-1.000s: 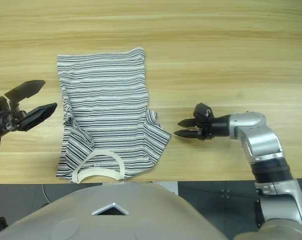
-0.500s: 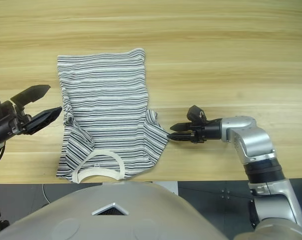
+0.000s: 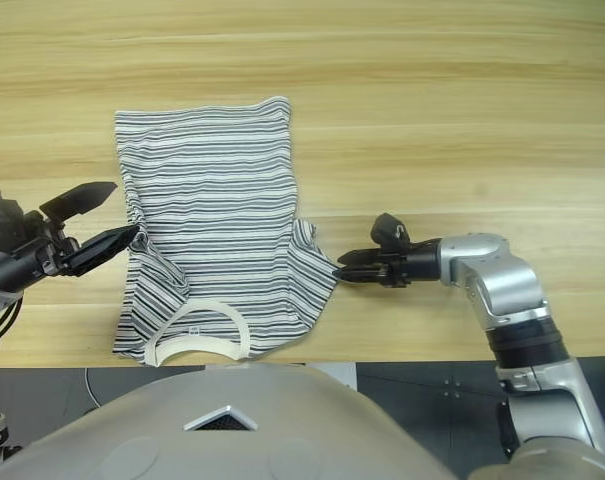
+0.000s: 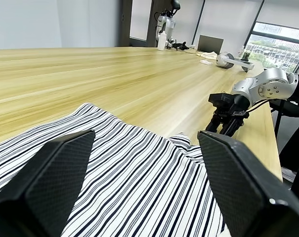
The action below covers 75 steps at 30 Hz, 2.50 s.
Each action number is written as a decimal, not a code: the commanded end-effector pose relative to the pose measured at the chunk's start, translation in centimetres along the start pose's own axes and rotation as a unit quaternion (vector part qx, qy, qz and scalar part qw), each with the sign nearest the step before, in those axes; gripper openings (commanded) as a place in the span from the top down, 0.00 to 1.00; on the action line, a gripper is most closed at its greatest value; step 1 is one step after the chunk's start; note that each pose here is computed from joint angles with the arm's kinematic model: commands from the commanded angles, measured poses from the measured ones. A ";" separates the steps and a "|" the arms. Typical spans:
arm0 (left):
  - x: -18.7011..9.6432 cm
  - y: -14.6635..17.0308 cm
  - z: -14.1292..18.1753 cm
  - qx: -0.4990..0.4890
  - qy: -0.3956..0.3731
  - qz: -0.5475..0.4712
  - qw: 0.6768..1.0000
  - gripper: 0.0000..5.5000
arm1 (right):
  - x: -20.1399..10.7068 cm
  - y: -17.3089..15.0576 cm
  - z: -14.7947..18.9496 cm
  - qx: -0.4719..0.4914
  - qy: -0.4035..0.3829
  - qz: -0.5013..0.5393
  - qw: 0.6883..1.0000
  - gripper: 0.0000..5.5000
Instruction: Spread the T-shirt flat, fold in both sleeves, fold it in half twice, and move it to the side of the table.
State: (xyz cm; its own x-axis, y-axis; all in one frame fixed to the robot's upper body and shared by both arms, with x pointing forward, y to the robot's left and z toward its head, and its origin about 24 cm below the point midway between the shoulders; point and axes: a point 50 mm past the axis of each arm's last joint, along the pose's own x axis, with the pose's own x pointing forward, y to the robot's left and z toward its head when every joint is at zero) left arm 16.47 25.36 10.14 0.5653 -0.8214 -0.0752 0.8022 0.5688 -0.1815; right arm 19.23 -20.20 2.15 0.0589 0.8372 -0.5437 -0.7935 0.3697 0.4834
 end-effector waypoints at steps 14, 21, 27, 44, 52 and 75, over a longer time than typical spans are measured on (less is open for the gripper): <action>0.5 0.3 -0.1 0.011 0.008 -0.003 1.000 0.29 | 0.3 0.6 -0.6 -0.002 0.017 -0.003 1.000 0.98; 0.5 0.4 0.0 0.010 0.004 -0.007 1.000 0.29 | -0.5 2.7 3.0 -0.078 -0.025 0.023 0.996 0.98; 0.5 0.4 0.1 0.011 0.001 -0.012 1.000 0.29 | -0.4 4.1 4.0 -0.105 -0.032 0.037 0.993 0.98; 0.7 0.4 -0.2 0.007 0.002 -0.018 1.000 0.29 | 5.3 4.4 7.6 -0.143 -0.050 0.054 0.987 0.98; 0.8 0.3 -0.2 0.004 -0.001 -0.020 1.000 0.29 | 7.2 5.1 8.2 -0.156 -0.046 0.076 0.984 0.98; 1.6 0.6 -0.1 -0.032 -0.012 -0.033 0.999 0.29 | 10.7 3.8 9.0 -0.087 -0.089 0.067 0.990 0.60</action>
State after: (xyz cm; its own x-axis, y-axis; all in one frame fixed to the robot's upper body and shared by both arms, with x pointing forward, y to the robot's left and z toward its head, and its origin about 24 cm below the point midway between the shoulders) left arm 17.56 24.35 9.66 0.5136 -0.8574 -0.0332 0.8252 0.5042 -0.2547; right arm 21.81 -6.24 3.91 0.0209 0.9365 -0.3502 -0.8874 0.1787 0.4250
